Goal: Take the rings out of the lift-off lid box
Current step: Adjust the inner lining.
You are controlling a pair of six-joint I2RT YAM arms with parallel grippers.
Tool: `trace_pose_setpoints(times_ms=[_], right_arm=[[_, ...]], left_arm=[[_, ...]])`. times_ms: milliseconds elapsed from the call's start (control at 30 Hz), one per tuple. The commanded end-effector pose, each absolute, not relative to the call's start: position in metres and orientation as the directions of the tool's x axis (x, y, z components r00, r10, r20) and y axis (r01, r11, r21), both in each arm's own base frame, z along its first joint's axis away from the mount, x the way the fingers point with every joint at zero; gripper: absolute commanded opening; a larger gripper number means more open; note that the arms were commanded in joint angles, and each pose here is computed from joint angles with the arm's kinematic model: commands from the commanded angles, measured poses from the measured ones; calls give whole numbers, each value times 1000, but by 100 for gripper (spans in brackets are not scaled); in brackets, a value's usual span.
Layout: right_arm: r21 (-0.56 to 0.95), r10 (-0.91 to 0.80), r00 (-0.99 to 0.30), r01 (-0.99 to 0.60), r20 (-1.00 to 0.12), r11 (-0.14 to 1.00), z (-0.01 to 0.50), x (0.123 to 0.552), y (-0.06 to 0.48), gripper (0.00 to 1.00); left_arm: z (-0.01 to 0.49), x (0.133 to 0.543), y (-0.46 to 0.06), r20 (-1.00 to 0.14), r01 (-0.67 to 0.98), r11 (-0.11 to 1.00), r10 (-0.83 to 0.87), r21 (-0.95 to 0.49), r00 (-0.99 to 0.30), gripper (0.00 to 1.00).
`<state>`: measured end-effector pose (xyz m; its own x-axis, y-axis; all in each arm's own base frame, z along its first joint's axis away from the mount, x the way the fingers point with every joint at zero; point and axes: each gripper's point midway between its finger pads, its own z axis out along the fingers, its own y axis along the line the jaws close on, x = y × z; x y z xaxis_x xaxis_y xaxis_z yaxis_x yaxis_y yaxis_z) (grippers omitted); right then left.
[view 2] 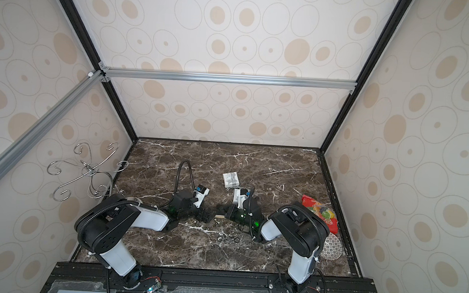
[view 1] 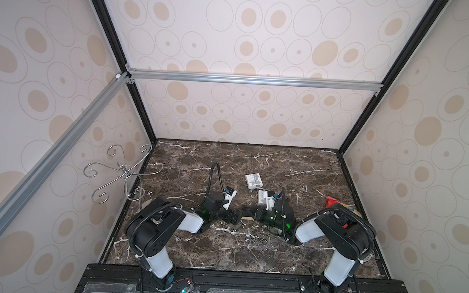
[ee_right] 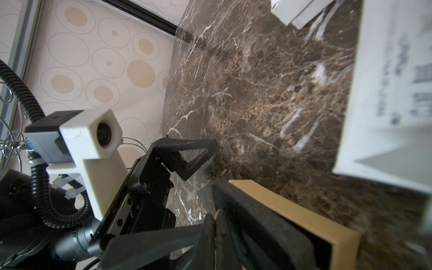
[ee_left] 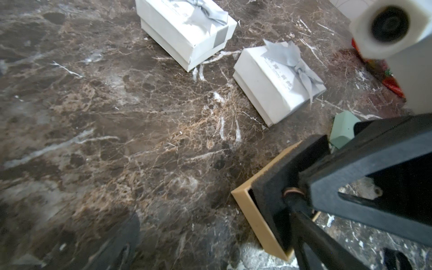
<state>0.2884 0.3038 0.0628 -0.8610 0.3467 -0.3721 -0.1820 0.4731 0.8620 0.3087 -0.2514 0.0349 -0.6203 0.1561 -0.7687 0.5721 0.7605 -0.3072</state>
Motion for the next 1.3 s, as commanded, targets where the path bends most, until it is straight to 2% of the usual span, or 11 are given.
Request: trace_pose_setpoints(times_ms=[0,1267], right_arm=[[870,348,-865,-180,-362,458,65,287,304,0],[868,312,-880,-192,-359,458,65,280,301,0]], left_arm=[[46,317,-249,-786,573,769,156,-283,-598,100],[45,323,-245,-787,564,779,154,-276,-597,100]])
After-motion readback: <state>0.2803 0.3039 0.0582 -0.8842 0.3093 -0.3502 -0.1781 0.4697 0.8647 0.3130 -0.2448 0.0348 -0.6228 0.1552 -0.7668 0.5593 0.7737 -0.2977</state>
